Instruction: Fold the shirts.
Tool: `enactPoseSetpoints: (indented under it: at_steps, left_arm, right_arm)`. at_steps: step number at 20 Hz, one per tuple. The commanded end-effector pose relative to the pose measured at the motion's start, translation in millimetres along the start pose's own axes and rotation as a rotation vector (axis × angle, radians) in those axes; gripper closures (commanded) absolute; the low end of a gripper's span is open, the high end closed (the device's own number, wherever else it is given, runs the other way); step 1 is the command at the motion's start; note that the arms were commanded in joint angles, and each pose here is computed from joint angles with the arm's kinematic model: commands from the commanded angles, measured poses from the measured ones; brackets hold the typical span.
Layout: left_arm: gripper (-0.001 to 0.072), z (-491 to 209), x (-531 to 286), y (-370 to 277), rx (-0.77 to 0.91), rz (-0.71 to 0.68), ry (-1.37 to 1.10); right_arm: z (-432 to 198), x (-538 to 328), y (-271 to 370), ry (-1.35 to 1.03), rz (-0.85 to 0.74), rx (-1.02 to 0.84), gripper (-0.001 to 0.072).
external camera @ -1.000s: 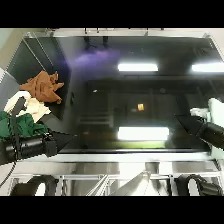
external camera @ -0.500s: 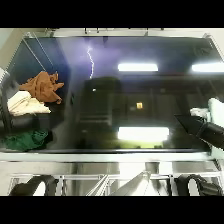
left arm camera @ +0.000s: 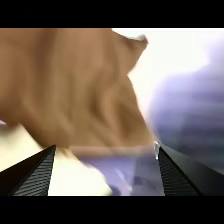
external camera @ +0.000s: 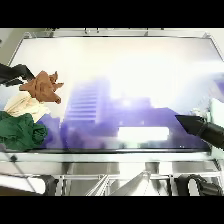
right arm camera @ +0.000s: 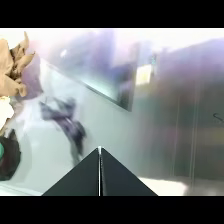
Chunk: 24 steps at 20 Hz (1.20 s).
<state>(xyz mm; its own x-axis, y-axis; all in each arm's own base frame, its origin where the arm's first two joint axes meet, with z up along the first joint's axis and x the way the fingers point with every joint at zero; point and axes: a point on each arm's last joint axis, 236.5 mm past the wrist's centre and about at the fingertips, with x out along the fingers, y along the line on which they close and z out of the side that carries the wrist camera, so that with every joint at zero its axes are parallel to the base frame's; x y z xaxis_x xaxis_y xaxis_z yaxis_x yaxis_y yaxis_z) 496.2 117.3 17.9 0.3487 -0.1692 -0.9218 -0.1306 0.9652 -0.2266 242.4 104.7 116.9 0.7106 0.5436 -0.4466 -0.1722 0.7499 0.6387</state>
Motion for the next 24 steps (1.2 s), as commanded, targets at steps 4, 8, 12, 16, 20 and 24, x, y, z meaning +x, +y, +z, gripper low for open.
enactPoseSetpoints:
  at_steps: [4,8,12,16,20,24]
  left_arm:
    - [-0.0005,-2,128,64,-0.008,0.119,0.134]
    - [0.0679,-10,134,35,0.049,0.089,0.183]
    - [0.068,35,65,-79,0.107,-0.24,0.005]
    - [0.068,16,-83,-256,0.298,-0.737,-0.088]
    - [0.068,-80,-135,-357,0.559,-0.824,0.019]
    - [0.0679,-178,-115,-424,0.663,-0.897,0.219]
  right_arm:
    - [2,0,0,-0.007,-0.002,-0.001,0.0694]
    - [2,0,0,-0.007,-0.002,0.0,0.0694]
    - [2,0,0,-0.008,-0.002,-0.001,0.0694]
    - [2,0,0,-0.008,-0.002,0.0,0.0694]
    - [3,0,4,-0.012,0.018,0.01,0.0694]
    - [5,0,12,-0.019,0.052,0.028,0.0693]
